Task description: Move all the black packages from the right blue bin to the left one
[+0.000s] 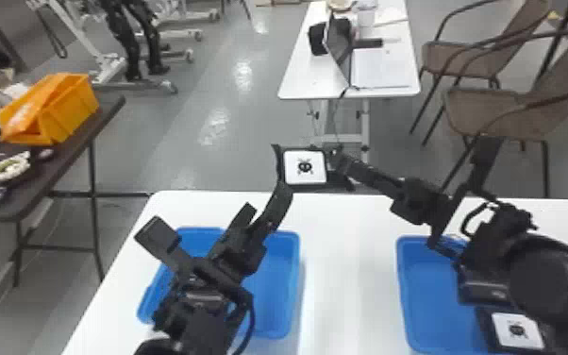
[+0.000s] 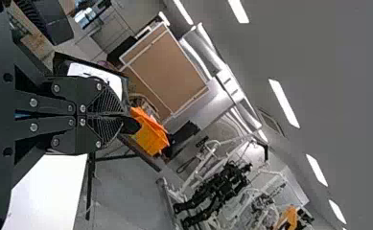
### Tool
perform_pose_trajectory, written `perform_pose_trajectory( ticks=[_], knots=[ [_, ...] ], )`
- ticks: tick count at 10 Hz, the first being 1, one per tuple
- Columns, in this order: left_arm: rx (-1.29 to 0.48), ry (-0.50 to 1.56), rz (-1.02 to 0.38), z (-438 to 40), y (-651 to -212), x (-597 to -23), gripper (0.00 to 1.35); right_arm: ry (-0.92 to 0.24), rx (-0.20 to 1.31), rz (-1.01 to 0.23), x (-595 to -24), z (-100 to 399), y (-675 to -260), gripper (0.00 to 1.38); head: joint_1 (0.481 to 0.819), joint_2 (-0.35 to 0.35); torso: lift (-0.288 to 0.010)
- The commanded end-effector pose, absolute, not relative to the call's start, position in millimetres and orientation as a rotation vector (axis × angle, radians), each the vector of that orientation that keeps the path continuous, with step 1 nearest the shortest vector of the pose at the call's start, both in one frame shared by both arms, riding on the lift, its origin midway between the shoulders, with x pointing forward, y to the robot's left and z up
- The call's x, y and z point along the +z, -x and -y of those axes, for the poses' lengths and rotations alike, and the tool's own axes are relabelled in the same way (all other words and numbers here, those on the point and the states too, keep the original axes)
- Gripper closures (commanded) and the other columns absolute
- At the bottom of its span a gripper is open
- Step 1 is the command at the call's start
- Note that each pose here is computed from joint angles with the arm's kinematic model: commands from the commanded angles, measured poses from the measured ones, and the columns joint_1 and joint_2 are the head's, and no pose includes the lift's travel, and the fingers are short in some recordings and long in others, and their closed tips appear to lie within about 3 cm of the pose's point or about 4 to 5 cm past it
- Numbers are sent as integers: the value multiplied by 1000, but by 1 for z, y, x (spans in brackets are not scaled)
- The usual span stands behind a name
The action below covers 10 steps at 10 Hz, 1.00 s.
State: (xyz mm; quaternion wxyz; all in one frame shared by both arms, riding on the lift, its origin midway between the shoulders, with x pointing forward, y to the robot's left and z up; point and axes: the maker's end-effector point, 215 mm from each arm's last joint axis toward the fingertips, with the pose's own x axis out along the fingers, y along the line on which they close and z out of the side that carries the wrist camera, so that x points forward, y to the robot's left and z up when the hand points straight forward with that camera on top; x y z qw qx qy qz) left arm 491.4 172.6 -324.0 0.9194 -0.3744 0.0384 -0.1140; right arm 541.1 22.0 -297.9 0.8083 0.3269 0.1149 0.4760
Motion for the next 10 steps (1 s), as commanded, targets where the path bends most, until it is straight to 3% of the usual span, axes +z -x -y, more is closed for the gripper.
perform_pose_trajectory(
  ticks=[1, 4, 5, 6, 7, 8, 10],
  knots=[
    [-276, 844, -69, -158, -497, -317, 44, -733, 1051, -264, -300, -38, -535, 1171, 695, 204, -42],
    [-297, 857, -59, -154, -498, -312, 65, -750, 1062, -272, -302, -43, -533, 1171, 695, 205, -42],
    [-288, 849, -100, -152, -496, -323, 285, -757, 1065, -276, -304, -44, -531, 1170, 695, 205, -42],
    [-284, 813, -100, -155, -498, -323, 805, -760, 1066, -281, -305, -44, -529, 1171, 695, 208, -42],
    [-266, 788, -99, -160, -498, -325, 1081, -762, 1066, -286, -306, -44, -529, 1170, 695, 209, -42],
    [-248, 766, -78, -165, -498, -322, 1216, -765, 1066, -290, -308, -44, -528, 1171, 695, 213, -42],
    [-226, 767, -37, -171, -497, -314, 1220, -765, 1064, -300, -311, -44, -527, 1170, 695, 221, -42]
  ],
)
